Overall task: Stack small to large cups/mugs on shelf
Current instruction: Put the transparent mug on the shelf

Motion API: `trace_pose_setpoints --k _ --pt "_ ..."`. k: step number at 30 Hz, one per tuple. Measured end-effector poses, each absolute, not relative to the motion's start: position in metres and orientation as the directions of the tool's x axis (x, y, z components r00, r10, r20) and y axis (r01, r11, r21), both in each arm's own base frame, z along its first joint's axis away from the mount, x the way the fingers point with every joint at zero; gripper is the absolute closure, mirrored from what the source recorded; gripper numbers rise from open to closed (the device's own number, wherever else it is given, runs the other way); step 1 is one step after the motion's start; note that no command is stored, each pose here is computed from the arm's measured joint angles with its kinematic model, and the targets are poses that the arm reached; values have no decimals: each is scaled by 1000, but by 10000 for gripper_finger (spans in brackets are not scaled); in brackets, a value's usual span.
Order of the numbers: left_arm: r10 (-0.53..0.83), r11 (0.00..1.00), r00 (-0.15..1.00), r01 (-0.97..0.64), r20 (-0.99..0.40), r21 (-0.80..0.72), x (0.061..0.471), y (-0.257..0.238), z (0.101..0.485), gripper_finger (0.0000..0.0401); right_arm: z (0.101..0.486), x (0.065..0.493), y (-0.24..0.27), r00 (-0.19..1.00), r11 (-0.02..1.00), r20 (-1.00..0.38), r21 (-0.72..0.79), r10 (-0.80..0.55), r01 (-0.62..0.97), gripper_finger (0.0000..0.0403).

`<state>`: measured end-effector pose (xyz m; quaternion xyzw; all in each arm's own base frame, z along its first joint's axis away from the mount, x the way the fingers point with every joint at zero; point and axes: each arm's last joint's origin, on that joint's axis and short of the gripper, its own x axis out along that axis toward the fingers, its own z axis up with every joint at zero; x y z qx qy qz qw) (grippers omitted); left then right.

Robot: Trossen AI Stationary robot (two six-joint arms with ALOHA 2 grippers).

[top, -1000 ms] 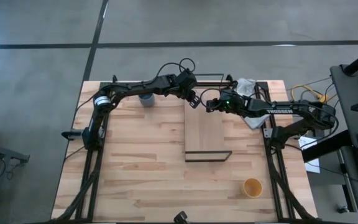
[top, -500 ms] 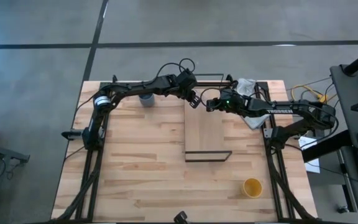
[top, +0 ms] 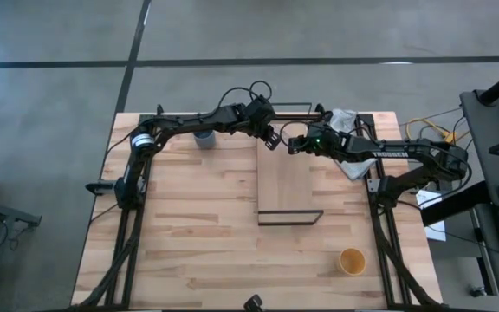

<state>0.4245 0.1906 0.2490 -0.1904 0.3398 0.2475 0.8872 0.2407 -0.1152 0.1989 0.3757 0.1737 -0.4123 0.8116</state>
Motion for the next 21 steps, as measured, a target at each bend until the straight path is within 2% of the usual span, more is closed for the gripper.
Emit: trace_pose_setpoints --k 8,21 --pt "303 804 635 -571 -711 -167 423 190 247 401 186 246 -121 599 370 -624 471 -503 801 349" --pt "285 806 626 -567 -726 -172 421 189 237 401 183 243 -128 581 352 -629 462 -517 814 349"
